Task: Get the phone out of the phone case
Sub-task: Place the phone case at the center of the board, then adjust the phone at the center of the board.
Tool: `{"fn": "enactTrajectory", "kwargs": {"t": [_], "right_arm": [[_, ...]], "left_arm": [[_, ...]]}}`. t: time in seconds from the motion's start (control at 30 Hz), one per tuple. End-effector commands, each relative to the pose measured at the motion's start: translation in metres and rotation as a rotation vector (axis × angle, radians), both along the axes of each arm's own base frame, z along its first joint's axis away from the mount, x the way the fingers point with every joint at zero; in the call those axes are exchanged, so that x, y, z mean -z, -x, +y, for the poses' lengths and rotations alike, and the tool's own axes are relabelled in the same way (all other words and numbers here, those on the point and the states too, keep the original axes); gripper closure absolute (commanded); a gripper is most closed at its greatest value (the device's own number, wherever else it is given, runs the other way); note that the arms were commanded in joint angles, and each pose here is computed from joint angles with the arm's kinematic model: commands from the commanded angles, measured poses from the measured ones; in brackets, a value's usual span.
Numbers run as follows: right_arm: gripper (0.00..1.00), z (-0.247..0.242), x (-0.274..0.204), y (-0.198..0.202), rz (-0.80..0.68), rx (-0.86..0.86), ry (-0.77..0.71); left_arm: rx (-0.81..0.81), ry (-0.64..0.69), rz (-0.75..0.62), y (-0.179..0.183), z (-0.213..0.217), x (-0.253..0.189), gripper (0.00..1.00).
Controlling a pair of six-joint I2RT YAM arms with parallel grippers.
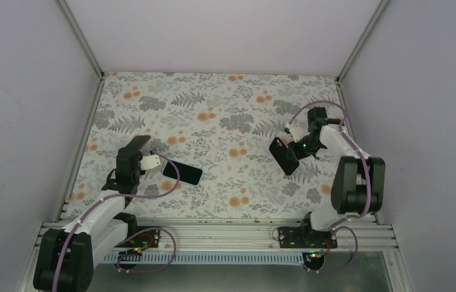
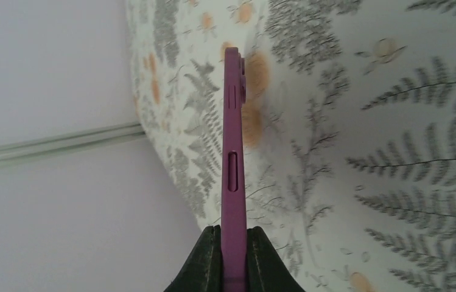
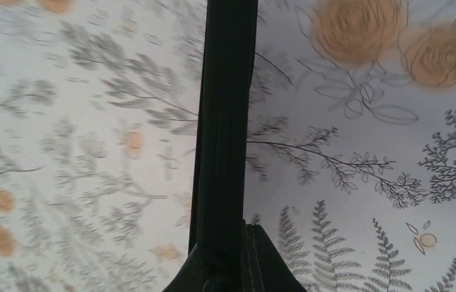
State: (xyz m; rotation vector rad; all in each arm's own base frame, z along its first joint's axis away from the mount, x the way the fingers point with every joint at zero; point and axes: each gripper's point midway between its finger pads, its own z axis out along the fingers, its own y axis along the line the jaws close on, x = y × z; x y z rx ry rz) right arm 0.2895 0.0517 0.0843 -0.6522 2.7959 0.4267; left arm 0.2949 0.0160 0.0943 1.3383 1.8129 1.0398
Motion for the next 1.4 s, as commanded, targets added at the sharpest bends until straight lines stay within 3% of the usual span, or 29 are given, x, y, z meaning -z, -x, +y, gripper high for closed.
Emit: {"fn": "enactTrajectory", "kwargs": {"t": [0.0, 0.1, 0.13, 0.2, 0.3, 0.47, 0.5, 0.53, 0.57, 0.67, 0.83, 0.97, 1.17, 1.2, 1.27, 1.33, 1.37], "right_arm": [[0.96, -0.033, 0.040, -0.016, 0.080, 0.080, 0.088], [0.96, -0.059, 0.061, -0.024, 0.118, 0.143, 0.132], [0.90, -0.066, 0.064, -0.027, 0.123, 0.157, 0.144], [0.67, -0.082, 0.066, -0.032, 0.121, 0.179, 0.181], [0.30, -0.105, 0.055, -0.041, 0.075, 0.200, 0.269], [0.02, -0.119, 0.003, -0.055, -0.038, 0.170, 0.418], [0.00, -0.114, -0.016, -0.057, -0.084, 0.152, 0.441], [0.00, -0.105, -0.028, -0.057, -0.105, 0.118, 0.452], [0.00, -0.093, -0.039, -0.057, -0.125, 0.080, 0.448], [0.00, -0.028, -0.066, -0.049, -0.186, -0.089, 0.380], [0.00, 0.101, -0.074, -0.017, -0.287, -0.394, 0.297], [0.00, 0.185, -0.053, 0.015, -0.320, -0.601, 0.242], [0.07, 0.284, -0.008, 0.080, -0.273, -0.917, 0.185], [0.13, 0.301, -0.006, 0.092, -0.281, -0.983, 0.153], [0.43, 0.332, -0.002, 0.115, -0.265, -1.081, 0.070], [0.92, 0.357, 0.006, 0.125, -0.227, -1.112, 0.040], [0.96, 0.368, 0.012, 0.129, -0.191, -1.122, 0.034]], "left_arm": [[0.043, 0.051, 0.044, 0.004, -0.010, 0.000, 0.95], [0.080, 0.092, 0.144, 0.015, -0.019, 0.013, 0.89], [0.097, 0.106, 0.181, 0.020, -0.023, 0.016, 0.83], [0.135, 0.126, 0.243, 0.029, -0.030, 0.023, 0.67], [0.215, 0.151, 0.330, 0.046, -0.042, 0.029, 0.56], [0.315, 0.263, 0.477, 0.070, -0.067, 0.012, 0.48], [0.334, 0.299, 0.531, 0.077, -0.073, 0.009, 0.45], [0.354, 0.338, 0.582, 0.083, -0.080, 0.001, 0.17], [0.363, 0.370, 0.638, 0.090, -0.085, -0.003, 0.02], [0.333, 0.435, 0.658, 0.077, -0.091, -0.027, 0.00], [0.309, 0.618, 0.429, 0.021, -0.104, -0.106, 0.00], [0.209, 0.816, 0.244, -0.030, -0.101, -0.167, 0.00], [0.068, 0.949, 0.228, -0.082, -0.095, -0.160, 0.00], [0.052, 0.958, 0.228, -0.090, -0.094, -0.157, 0.00], [0.035, 0.975, 0.224, -0.102, -0.093, -0.153, 0.01], [0.025, 0.983, 0.219, -0.111, -0.092, -0.151, 0.02], [0.022, 0.985, 0.214, -0.114, -0.091, -0.151, 0.02]]}}
